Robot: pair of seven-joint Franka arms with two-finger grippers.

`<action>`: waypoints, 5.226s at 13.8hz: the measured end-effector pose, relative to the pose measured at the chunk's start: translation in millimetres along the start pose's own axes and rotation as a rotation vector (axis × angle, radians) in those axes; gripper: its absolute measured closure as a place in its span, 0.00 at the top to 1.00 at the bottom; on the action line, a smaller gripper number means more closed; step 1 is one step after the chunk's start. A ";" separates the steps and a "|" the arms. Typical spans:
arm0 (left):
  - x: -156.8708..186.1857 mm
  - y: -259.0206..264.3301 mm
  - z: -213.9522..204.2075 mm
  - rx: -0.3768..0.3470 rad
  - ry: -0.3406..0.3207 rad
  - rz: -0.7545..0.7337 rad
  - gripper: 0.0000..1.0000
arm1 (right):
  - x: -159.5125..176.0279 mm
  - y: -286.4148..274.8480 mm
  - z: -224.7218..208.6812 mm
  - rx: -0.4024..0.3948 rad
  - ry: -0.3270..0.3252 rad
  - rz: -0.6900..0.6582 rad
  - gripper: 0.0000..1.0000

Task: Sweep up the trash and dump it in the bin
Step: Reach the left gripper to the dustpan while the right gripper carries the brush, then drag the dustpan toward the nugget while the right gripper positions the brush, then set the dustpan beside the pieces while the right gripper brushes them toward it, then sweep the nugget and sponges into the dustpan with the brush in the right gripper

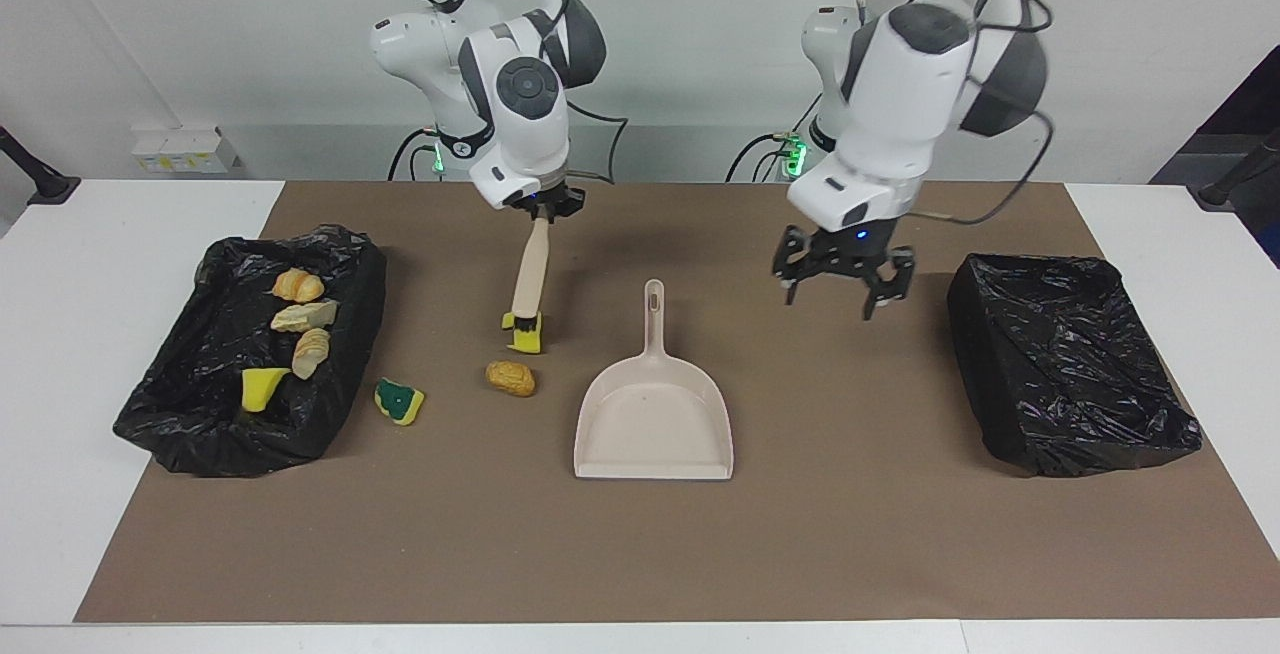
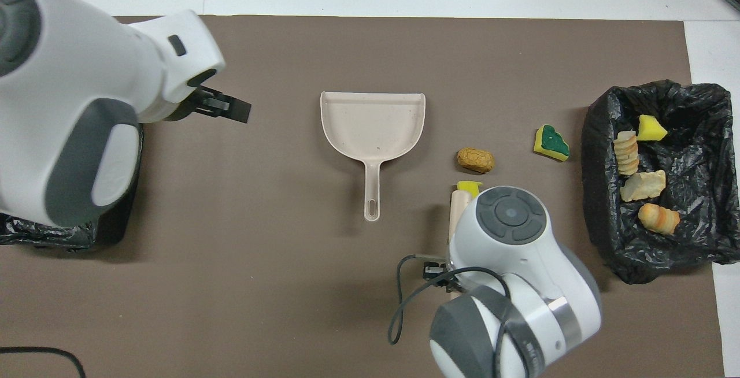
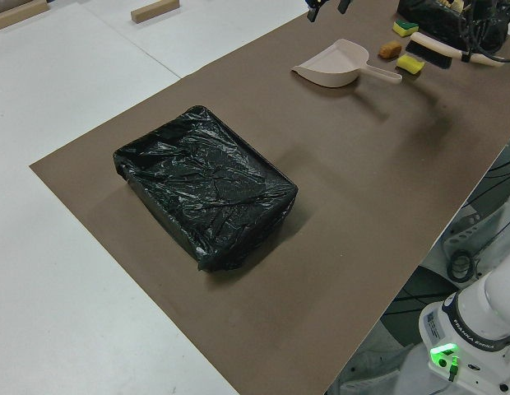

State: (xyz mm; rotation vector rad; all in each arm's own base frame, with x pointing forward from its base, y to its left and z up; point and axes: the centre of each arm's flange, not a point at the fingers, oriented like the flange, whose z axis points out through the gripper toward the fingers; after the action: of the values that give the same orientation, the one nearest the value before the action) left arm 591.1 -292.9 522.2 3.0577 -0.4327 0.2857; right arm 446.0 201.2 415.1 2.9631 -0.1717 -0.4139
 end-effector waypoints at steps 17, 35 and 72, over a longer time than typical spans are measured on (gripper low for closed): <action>-47.0 165.5 161.3 -0.018 -0.065 -0.139 0.74 | 134.0 204.5 43.2 -0.074 0.071 -0.181 0.26; -42.1 49.1 107.6 0.118 -0.188 0.405 0.33 | 156.2 157.9 -3.7 -0.021 0.117 -0.294 0.26; -116.2 19.8 141.6 0.031 -0.332 1.156 0.33 | 78.6 -153.2 48.0 0.409 0.047 -0.242 0.26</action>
State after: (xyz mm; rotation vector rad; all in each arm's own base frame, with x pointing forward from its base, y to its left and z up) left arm 500.8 -289.7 361.6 2.4726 -2.1467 -0.2135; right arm 521.8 335.3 324.4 3.4093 0.1260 -0.3744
